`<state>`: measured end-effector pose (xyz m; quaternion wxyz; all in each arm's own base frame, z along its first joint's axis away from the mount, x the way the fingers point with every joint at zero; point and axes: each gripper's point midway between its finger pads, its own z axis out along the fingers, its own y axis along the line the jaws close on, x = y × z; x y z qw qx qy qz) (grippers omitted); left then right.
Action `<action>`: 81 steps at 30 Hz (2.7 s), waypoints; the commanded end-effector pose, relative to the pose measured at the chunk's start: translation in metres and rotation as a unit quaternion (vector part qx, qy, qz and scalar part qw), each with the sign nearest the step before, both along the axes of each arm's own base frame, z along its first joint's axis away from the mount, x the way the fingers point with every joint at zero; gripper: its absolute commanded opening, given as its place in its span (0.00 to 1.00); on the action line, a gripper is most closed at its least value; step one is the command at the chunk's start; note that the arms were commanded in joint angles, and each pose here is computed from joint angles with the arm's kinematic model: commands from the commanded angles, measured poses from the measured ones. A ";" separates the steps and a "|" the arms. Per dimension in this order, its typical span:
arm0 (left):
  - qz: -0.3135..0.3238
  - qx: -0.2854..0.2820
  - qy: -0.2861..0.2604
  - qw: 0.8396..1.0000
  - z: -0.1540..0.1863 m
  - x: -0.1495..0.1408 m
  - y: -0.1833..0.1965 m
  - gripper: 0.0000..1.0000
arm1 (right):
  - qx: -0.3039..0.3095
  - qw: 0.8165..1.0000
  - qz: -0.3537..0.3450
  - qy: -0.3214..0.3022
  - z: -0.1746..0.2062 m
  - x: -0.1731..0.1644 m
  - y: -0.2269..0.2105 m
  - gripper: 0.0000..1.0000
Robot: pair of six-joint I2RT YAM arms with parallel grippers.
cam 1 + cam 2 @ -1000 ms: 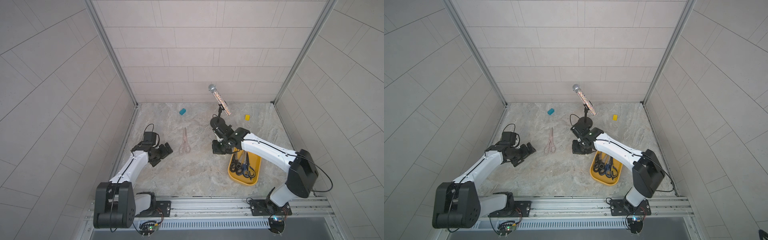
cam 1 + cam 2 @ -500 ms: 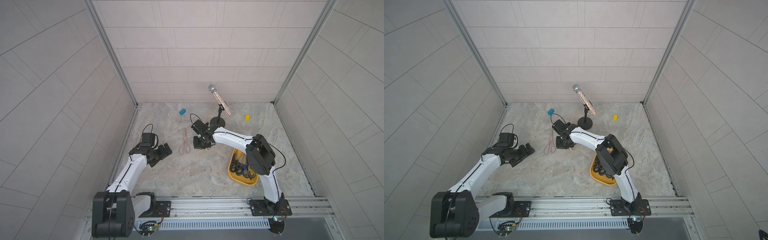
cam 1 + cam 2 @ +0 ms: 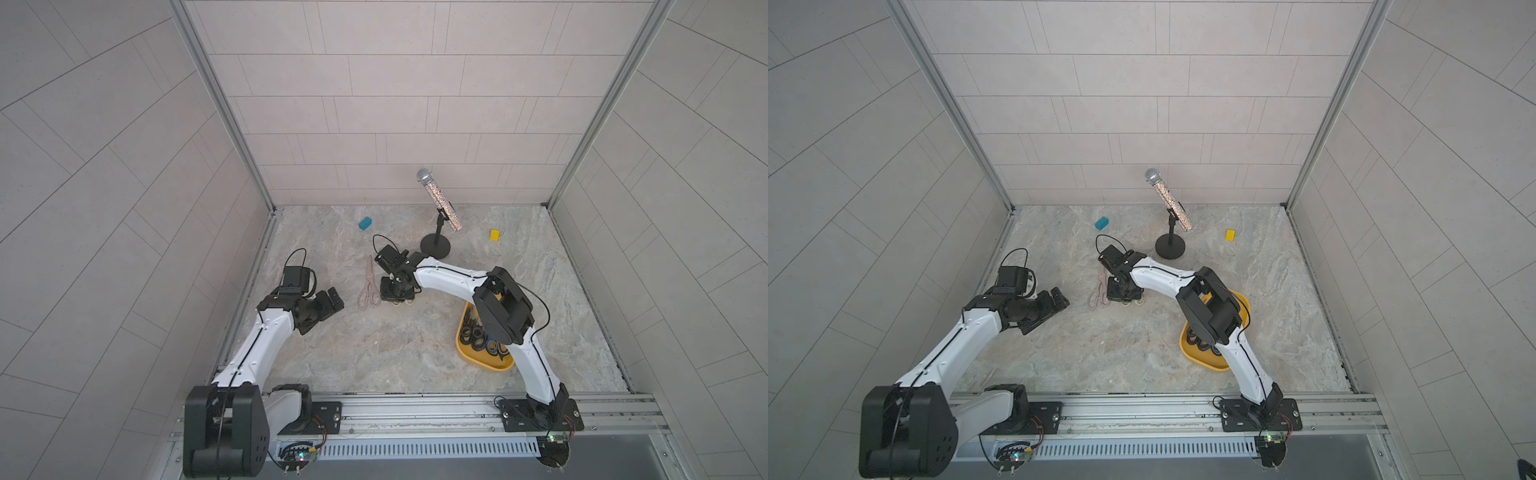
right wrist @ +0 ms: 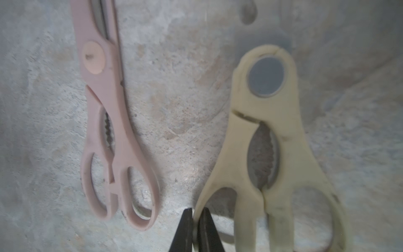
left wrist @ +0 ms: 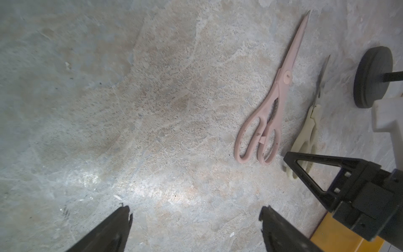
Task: Take the scissors out of the storage box
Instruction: Place the scissors at the center of the board, then move the distractor to the center of the board, then pick up the scissors from the storage box.
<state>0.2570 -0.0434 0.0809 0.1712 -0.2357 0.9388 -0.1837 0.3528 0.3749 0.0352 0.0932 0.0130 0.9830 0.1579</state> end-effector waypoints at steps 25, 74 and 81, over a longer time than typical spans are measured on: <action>0.011 -0.027 -0.007 1.000 0.022 0.035 -0.008 1.00 | 0.093 0.977 -0.186 -0.045 0.046 0.048 -0.153 0.28; 0.010 -0.017 -0.019 1.000 0.028 0.045 -0.006 1.00 | 0.245 0.936 -0.178 -0.179 0.124 0.157 -0.176 0.37; -0.012 -0.028 -0.019 0.999 0.020 0.044 -0.024 1.00 | 0.147 0.970 -0.153 -0.115 0.131 0.052 -0.212 0.38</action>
